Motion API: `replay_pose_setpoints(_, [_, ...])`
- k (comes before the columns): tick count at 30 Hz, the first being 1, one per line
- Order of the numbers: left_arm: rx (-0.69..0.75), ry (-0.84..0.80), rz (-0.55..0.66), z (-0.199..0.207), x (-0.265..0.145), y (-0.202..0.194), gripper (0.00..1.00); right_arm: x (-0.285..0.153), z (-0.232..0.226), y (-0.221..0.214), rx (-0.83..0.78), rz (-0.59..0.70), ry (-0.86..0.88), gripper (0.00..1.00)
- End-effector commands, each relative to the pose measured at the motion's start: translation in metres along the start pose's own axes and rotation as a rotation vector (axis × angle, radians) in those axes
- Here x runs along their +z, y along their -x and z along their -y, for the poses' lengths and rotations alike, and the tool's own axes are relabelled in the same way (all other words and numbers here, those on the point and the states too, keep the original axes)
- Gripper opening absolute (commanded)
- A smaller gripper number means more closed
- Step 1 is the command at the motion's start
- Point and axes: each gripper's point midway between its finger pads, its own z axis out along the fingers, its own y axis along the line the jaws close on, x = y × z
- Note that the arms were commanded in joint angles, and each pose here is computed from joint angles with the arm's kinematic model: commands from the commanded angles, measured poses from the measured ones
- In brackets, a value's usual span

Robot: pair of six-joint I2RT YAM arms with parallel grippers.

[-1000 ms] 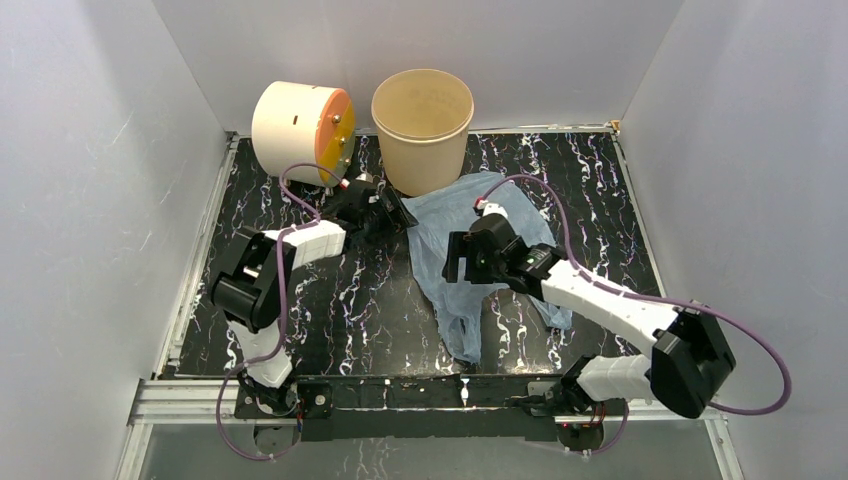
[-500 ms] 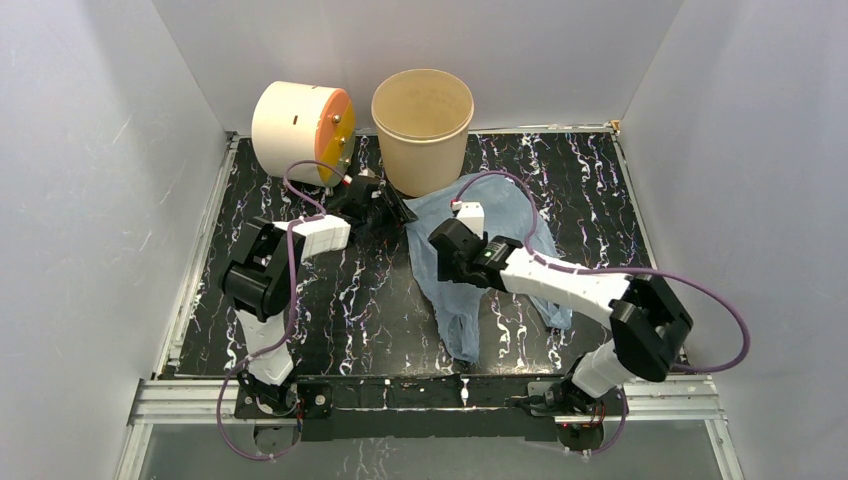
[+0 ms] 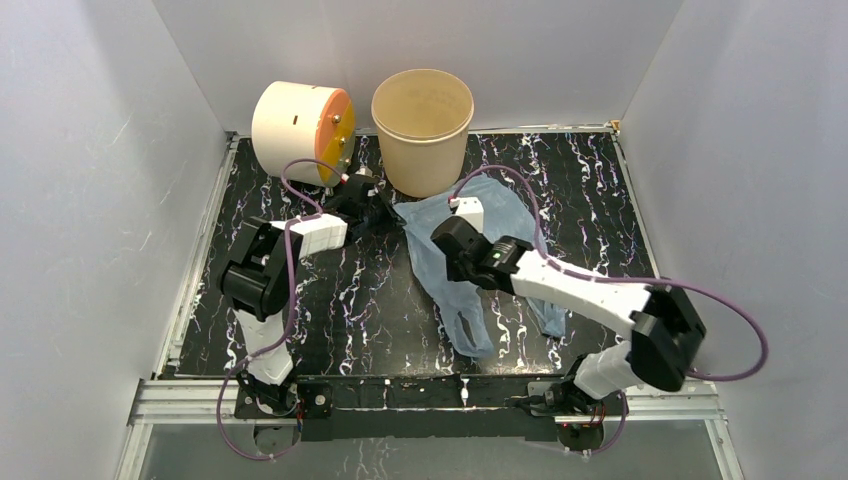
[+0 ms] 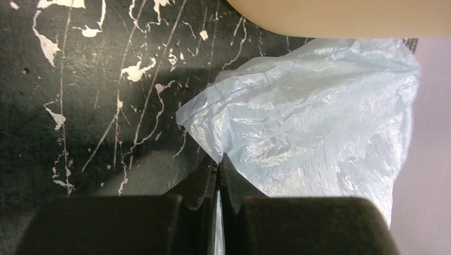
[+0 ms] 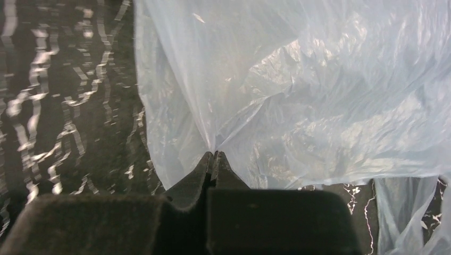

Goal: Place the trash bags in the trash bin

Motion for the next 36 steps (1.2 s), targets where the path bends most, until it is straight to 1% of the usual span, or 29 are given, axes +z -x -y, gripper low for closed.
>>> replay_pose_setpoints(1, [0.033, -0.066, 0.070, 0.022, -0.028, 0.031, 0.00, -0.035, -0.010, 0.009, -0.044, 0.028, 0.156, 0.00])
replay_pose_setpoints(4, [0.027, -0.100, 0.082, 0.028, -0.040, 0.037, 0.00, -0.053, -0.022, 0.000, -0.080, 0.007, 0.299, 0.00])
replay_pose_setpoints(6, [0.017, -0.125, 0.082, 0.032, -0.049, 0.041, 0.00, -0.061, -0.023, -0.004, -0.093, 0.005, 0.346, 0.00])
replay_pose_setpoints(9, [0.003, -0.169, 0.071, 0.042, -0.061, 0.045, 0.00, -0.065, -0.018, -0.007, -0.122, 0.019, 0.359, 0.00])
replay_pose_setpoints(13, [0.018, -0.183, 0.066, 0.050, -0.072, 0.049, 0.00, -0.065, -0.011, -0.011, -0.138, 0.013, 0.333, 0.00])
replay_pose_setpoints(14, [0.023, -0.181, 0.060, 0.050, -0.074, 0.048, 0.00, -0.065, -0.010, -0.010, -0.124, 0.014, 0.326, 0.04])
replay_pose_setpoints(16, [0.027, -0.180, 0.058, 0.051, -0.077, 0.047, 0.00, -0.065, -0.014, -0.005, -0.086, 0.023, 0.328, 0.28])
replay_pose_setpoints(18, [0.027, -0.187, 0.052, 0.051, -0.079, 0.045, 0.00, -0.066, -0.024, 0.003, -0.068, 0.046, 0.361, 0.47])
replay_pose_setpoints(20, [0.026, -0.199, 0.035, 0.052, -0.081, 0.041, 0.00, -0.064, -0.036, 0.015, -0.103, 0.089, 0.404, 0.58])
replay_pose_setpoints(22, [0.024, -0.200, 0.012, 0.050, -0.081, 0.035, 0.00, -0.059, -0.044, 0.030, -0.134, 0.138, 0.401, 0.64])
replay_pose_setpoints(23, [0.022, -0.199, 0.001, 0.049, -0.081, 0.032, 0.00, -0.056, -0.048, 0.036, -0.181, 0.157, 0.400, 0.68])
replay_pose_setpoints(25, [0.022, -0.201, -0.012, 0.047, -0.082, 0.028, 0.00, -0.044, -0.054, 0.044, -0.312, 0.191, 0.392, 0.78])
replay_pose_setpoints(26, [0.020, -0.199, -0.015, 0.046, -0.083, 0.026, 0.00, -0.039, -0.057, 0.047, -0.377, 0.192, 0.389, 0.81])
replay_pose_setpoints(27, [0.018, -0.196, -0.019, 0.044, -0.084, 0.024, 0.00, -0.033, -0.058, 0.049, -0.428, 0.181, 0.369, 0.81])
replay_pose_setpoints(29, [0.022, -0.189, -0.021, 0.041, -0.086, 0.022, 0.00, -0.016, -0.053, 0.058, -0.480, 0.196, 0.279, 0.82])
replay_pose_setpoints(32, [0.016, -0.192, -0.027, 0.039, -0.087, 0.019, 0.00, 0.005, -0.058, 0.053, -0.585, 0.192, 0.273, 0.78])
replay_pose_setpoints(34, [0.016, -0.199, -0.033, 0.040, -0.087, 0.017, 0.00, 0.020, -0.056, 0.048, -0.626, 0.161, 0.234, 0.62])
replay_pose_setpoints(36, [0.021, -0.195, -0.037, 0.038, -0.088, 0.015, 0.00, 0.026, -0.052, 0.052, -0.600, 0.160, 0.183, 0.46])
